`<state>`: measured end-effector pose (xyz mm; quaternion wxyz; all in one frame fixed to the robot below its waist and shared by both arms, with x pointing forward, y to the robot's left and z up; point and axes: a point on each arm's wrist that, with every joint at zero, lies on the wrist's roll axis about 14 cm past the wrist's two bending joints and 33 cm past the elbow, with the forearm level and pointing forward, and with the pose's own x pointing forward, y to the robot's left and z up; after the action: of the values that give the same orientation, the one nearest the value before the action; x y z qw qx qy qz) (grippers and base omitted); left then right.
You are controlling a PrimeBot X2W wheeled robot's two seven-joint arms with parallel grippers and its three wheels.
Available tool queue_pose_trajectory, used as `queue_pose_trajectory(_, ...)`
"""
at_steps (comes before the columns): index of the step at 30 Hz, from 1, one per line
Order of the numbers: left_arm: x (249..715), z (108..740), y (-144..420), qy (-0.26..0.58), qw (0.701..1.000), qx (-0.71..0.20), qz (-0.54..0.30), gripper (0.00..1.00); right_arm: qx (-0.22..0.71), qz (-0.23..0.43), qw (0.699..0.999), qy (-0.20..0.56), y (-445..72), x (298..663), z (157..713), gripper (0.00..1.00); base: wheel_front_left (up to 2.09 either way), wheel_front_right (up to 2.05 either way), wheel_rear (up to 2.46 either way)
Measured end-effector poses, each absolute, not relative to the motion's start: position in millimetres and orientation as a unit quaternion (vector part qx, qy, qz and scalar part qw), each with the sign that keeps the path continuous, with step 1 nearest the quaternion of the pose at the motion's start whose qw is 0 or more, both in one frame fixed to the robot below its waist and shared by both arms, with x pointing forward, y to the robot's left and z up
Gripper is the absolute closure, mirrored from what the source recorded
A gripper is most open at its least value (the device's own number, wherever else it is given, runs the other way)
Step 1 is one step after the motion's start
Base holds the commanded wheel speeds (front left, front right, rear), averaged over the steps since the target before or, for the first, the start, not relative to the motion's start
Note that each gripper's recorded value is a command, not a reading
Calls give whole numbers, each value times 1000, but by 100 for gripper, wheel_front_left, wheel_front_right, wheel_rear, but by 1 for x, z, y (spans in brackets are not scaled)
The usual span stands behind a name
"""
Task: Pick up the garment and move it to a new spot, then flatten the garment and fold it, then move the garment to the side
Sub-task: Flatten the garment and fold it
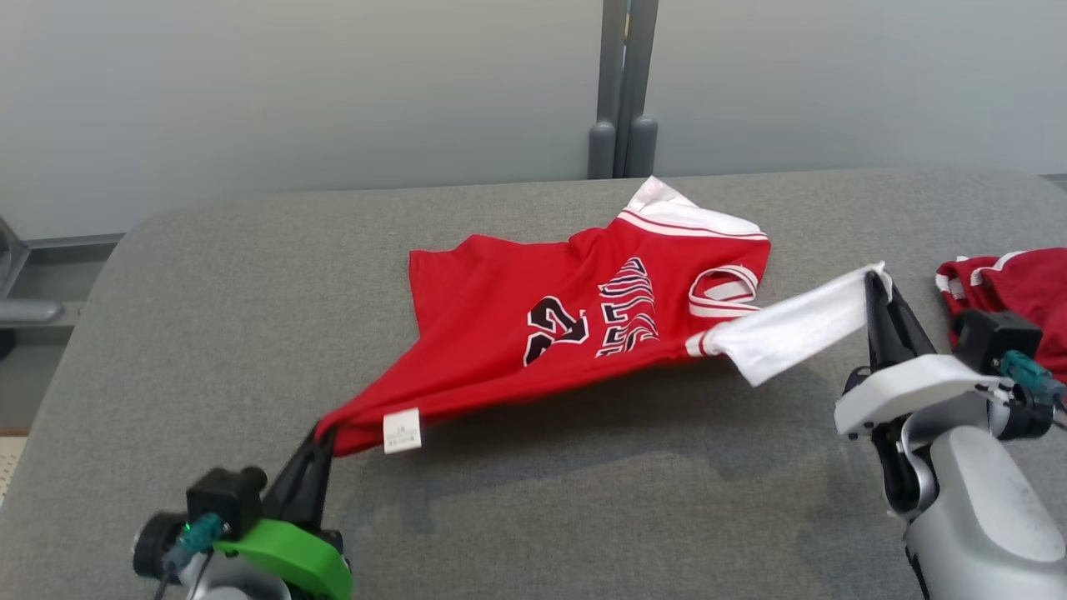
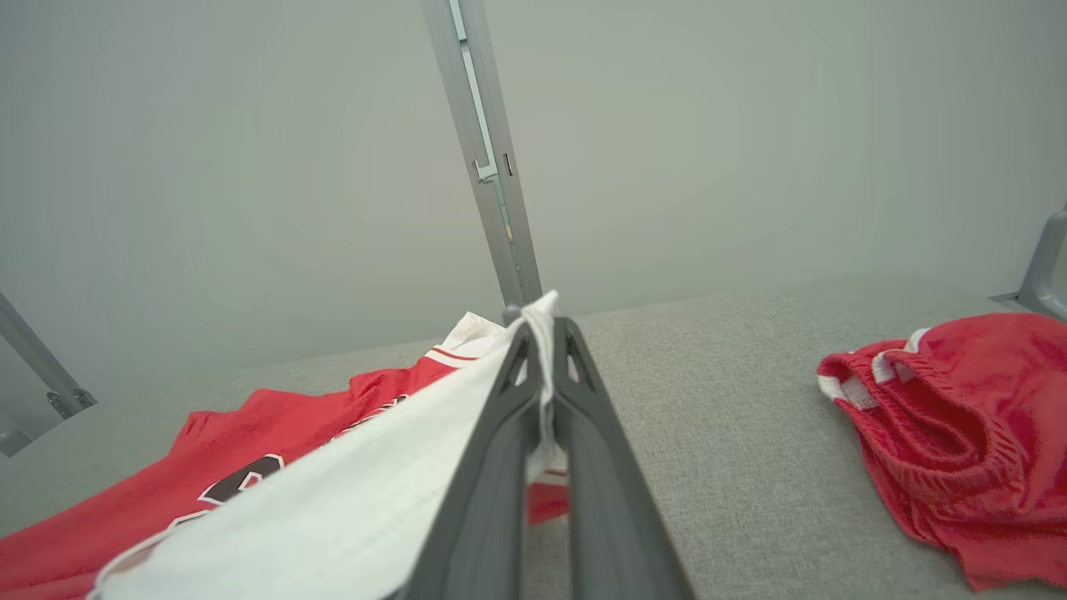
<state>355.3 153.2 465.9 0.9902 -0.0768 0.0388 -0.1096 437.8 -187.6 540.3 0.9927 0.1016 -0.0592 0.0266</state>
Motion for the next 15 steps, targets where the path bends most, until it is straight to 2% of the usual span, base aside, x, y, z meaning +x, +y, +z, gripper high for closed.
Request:
queue_pose_trajectory(9, 431, 578, 166, -80, 982, 55, -163, 100, 17, 73, 980, -183, -184, 466, 657, 100, 0, 0, 0)
queue_pose_trajectory(15, 473, 611, 161, -84, 975, 98, -178, 100, -23, 81, 978, -190, -183, 497, 685, 100, 0, 0, 0)
